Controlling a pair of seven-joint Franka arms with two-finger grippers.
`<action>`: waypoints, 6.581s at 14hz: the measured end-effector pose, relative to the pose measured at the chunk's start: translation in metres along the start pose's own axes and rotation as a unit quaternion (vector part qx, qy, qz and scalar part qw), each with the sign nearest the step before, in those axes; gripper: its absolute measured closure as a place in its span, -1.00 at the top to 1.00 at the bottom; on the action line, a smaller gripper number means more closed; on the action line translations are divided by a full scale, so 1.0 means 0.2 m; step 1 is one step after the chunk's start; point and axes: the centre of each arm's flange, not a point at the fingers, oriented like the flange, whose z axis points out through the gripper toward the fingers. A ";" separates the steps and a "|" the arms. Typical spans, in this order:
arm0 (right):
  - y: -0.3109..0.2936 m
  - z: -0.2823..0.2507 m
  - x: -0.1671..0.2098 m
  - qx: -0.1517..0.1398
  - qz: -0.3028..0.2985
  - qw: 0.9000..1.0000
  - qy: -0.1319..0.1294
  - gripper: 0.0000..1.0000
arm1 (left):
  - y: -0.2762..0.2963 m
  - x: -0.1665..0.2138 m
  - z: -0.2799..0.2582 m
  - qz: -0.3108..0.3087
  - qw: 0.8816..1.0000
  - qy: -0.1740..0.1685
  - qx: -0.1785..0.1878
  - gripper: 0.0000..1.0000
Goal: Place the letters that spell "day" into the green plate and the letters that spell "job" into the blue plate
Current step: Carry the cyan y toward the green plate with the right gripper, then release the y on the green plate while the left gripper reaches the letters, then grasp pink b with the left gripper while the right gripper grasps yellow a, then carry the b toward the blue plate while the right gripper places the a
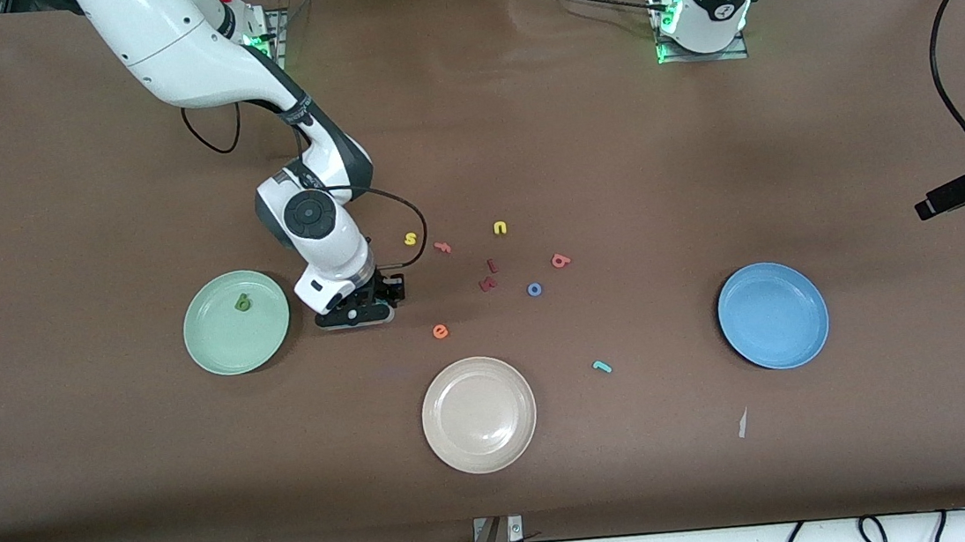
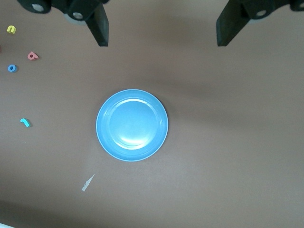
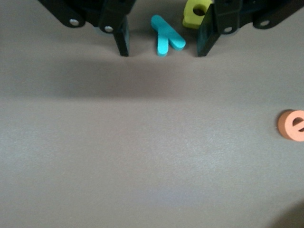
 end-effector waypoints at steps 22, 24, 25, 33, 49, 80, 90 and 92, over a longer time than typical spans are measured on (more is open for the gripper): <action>-0.02 -0.02 -0.01 -0.004 -0.011 1.000 0.007 -0.48 | 0.06 0.06 0.11 0.010 1.000 -0.002 0.012 1.00; -0.02 -0.02 0.00 -0.005 -0.017 1.000 0.007 -0.48 | 0.05 0.07 0.12 0.008 1.000 0.000 0.013 1.00; 0.00 -0.02 0.01 -0.008 -0.021 1.000 0.008 -0.48 | 0.04 0.08 0.13 0.007 1.000 -0.001 0.013 1.00; 0.41 -0.30 0.21 -0.058 -0.071 0.996 -0.010 -0.48 | 0.03 0.10 0.18 0.005 1.000 -0.007 0.015 1.00; 0.91 -0.39 0.10 -0.039 -0.052 0.997 -0.041 0.50 | 1.39 -0.20 1.39 -0.123 0.991 0.038 0.033 1.00; -0.12 -0.03 -0.06 -0.008 0.064 0.998 0.003 -0.45 | 2.00 -0.88 2.11 -0.379 0.922 0.079 0.005 0.47; 0.52 -0.43 0.21 -0.065 -0.028 0.997 -0.014 -0.45 | 2.03 -0.92 2.12 -0.395 0.915 0.077 0.008 -0.07; 0.77 -0.45 0.21 -0.070 -0.053 0.996 -0.026 -0.45 | 2.03 -0.92 2.11 -0.396 0.915 0.077 0.008 -0.17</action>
